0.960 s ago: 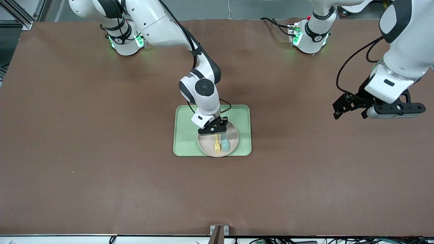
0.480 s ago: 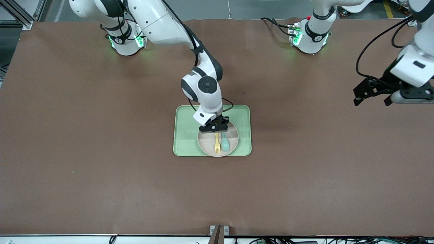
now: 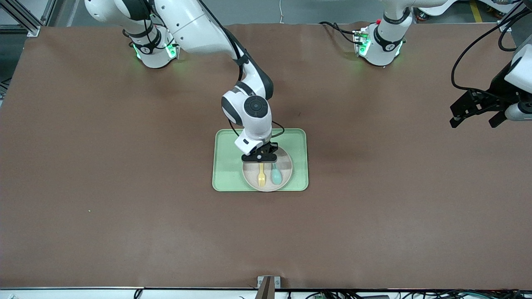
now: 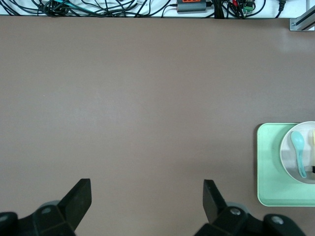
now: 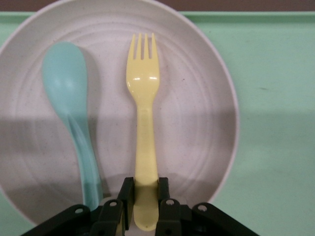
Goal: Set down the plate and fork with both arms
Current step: 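Lift the yellow fork with the right gripper and set it beside the plate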
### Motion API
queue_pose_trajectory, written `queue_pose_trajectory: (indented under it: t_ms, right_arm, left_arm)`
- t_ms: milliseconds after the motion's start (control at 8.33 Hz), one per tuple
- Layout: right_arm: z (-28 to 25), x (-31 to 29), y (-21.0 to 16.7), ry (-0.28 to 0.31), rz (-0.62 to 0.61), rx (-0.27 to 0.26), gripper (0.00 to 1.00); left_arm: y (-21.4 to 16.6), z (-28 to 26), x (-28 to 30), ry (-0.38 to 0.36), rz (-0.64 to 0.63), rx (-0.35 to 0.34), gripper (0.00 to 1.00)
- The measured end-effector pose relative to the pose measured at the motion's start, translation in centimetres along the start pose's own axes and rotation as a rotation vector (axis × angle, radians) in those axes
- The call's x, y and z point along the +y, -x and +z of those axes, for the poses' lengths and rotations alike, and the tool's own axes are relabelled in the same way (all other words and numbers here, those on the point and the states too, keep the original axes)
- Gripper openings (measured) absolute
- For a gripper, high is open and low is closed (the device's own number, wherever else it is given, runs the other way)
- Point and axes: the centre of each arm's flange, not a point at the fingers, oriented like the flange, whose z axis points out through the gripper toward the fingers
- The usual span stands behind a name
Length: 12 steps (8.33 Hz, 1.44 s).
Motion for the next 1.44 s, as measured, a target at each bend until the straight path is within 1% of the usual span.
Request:
queue_pose_trajectory:
  t_ms: [120, 240, 360, 600, 720, 840, 1080, 1200, 1320, 1440]
  right_arm:
    - [-2.8, 1.3, -0.9, 0.006, 0.027, -0.024, 0.24]
    - [-5.1, 2.9, -1.9, -0.001, 0.057, -0.034, 0.24]
    - [-5.3, 4.6, -2.3, 0.006, 0.061, -0.049, 0.24]
    - [-2.8, 8.5, -1.8, 0.042, 0.068, -0.098, 0.24]
    - [-1.8, 10.1, -1.4, 0.038, 0.074, -0.095, 0.24]
    - [-0.9, 11.0, -0.8, 0.026, 0.077, -0.079, 0.24]
    - [0.0, 11.1, -0.1, 0.015, 0.074, -0.066, 0.24]
    - [0.2, 10.9, 0.1, 0.010, 0.070, -0.062, 0.27]
    - [0.6, 10.7, 0.6, 0.012, 0.063, -0.067, 0.41]
    - [0.9, 10.3, 1.1, 0.015, 0.054, -0.073, 0.59]
  left_arm:
    - [0.0, 0.2, -0.1, -0.001, 0.000, -0.003, 1.00]
    - [-0.1, 0.5, -0.2, -0.002, -0.001, -0.009, 1.00]
    - [-0.3, 0.9, -0.3, -0.003, 0.004, -0.016, 1.00]
    - [-0.4, 1.2, -0.5, -0.003, 0.011, -0.021, 1.00]
    - [-0.4, 1.2, -0.7, 0.003, 0.004, -0.020, 1.00]
    - [-0.4, 1.1, -0.9, 0.006, 0.000, -0.020, 1.00]
    - [-0.5, 1.1, -0.9, 0.009, -0.001, -0.018, 1.00]
    - [-0.5, 1.0, -0.9, 0.009, 0.000, -0.017, 1.00]
    - [-0.5, 0.9, -0.9, 0.009, 0.001, -0.015, 1.00]
    - [-0.5, 0.9, -0.9, 0.009, 0.001, -0.014, 1.00]
